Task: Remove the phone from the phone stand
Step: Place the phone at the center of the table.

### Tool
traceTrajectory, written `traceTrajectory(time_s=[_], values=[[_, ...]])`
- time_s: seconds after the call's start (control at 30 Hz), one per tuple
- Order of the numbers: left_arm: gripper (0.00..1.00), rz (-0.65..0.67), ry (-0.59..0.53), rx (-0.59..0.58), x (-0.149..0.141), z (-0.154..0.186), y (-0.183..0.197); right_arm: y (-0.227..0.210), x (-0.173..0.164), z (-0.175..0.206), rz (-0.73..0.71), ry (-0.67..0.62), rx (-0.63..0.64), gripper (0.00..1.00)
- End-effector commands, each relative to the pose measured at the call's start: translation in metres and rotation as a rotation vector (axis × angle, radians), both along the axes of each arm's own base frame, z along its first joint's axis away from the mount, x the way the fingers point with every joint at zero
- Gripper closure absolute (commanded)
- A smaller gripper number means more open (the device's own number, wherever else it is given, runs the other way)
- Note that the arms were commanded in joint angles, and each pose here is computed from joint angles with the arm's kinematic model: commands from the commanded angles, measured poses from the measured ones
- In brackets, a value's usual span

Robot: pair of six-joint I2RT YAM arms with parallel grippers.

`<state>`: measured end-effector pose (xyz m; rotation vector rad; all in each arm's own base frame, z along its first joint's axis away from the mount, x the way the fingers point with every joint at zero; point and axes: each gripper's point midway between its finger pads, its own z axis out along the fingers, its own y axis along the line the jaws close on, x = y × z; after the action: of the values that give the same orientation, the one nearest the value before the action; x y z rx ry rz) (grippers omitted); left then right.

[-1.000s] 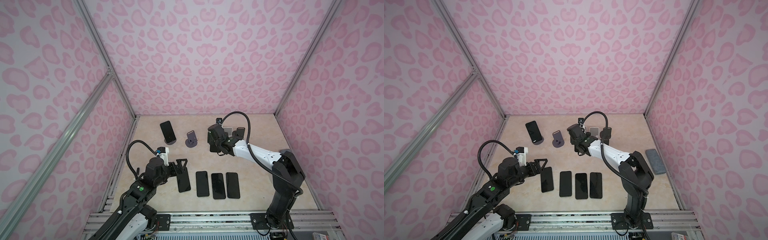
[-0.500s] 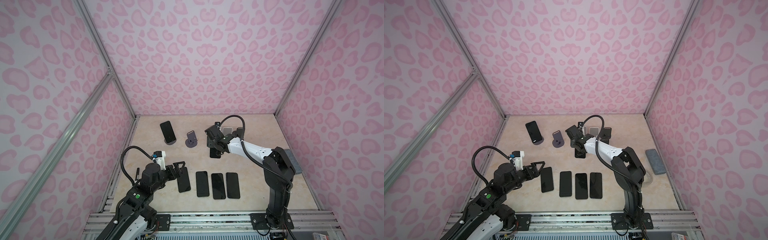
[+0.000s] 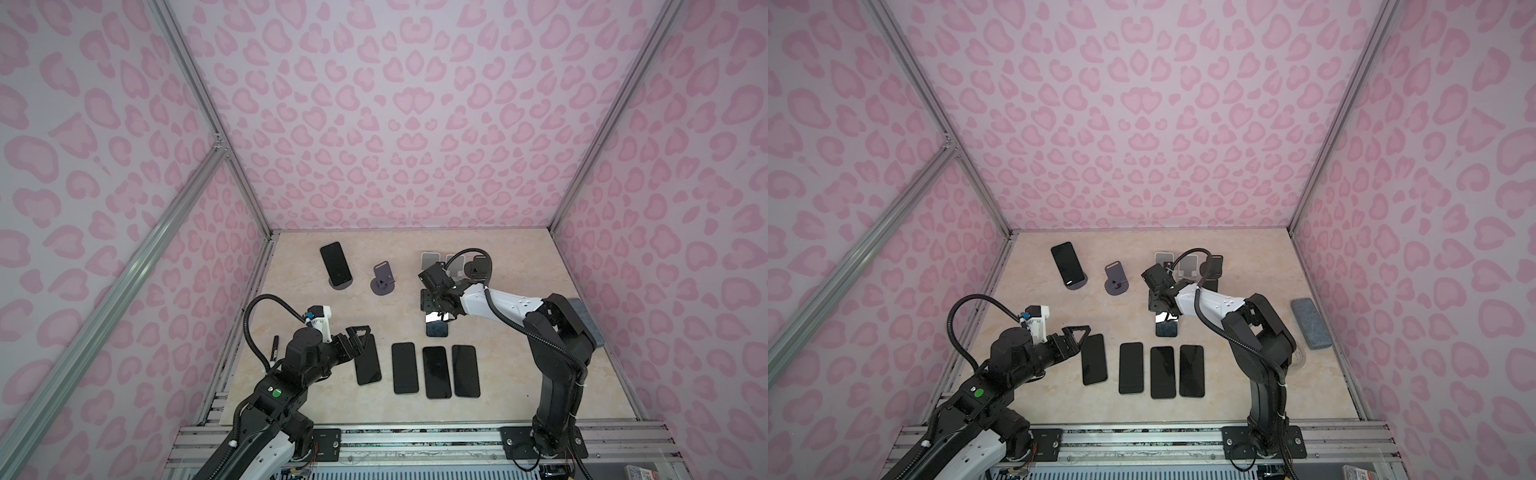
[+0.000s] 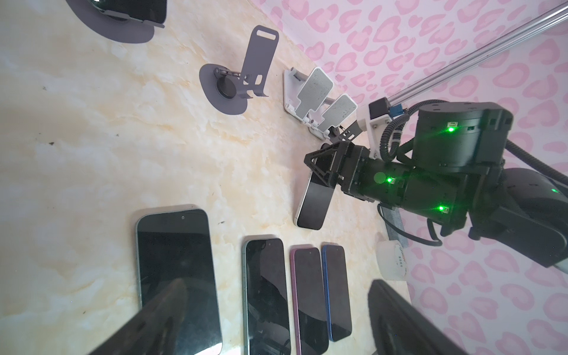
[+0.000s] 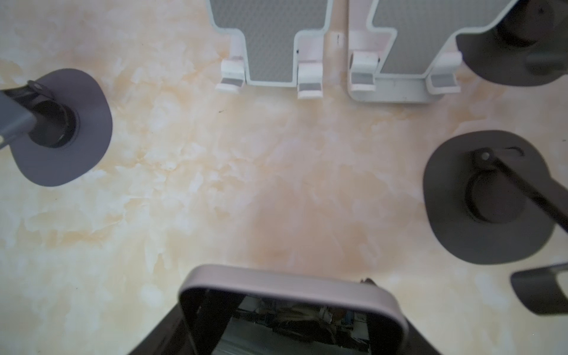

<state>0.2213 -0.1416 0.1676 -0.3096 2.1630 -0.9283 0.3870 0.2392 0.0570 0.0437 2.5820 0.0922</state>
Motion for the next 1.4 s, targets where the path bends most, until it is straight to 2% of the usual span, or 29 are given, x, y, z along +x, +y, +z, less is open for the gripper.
traceTrajectory(time_s=[0.0, 0.5, 0.73, 1.03, 1.37], values=[[0.05, 0.03, 0.024, -0.016, 0.001, -0.003, 0.003, 0.003, 0.001, -0.008, -0.004, -0.009, 0.028, 0.34], [0.04, 0.075, 0.096, -0.045, 0.003, -0.014, 0.003, 0.001, -0.001, -0.035, 0.002, 0.001, 0.126, 0.33], [0.04, 0.11, 0.113, -0.08, 0.003, -0.015, 0.006, 0.005, 0.004, -0.044, 0.03, 0.009, 0.119, 0.31], [0.03, 0.125, 0.124, -0.108, 0.002, -0.016, 0.006, -0.001, -0.007, -0.048, 0.028, 0.02, 0.099, 0.26], [0.03, 0.137, 0.133, -0.147, 0.001, -0.019, 0.004, -0.006, -0.007, -0.038, 0.029, 0.0, 0.106, 0.21]])
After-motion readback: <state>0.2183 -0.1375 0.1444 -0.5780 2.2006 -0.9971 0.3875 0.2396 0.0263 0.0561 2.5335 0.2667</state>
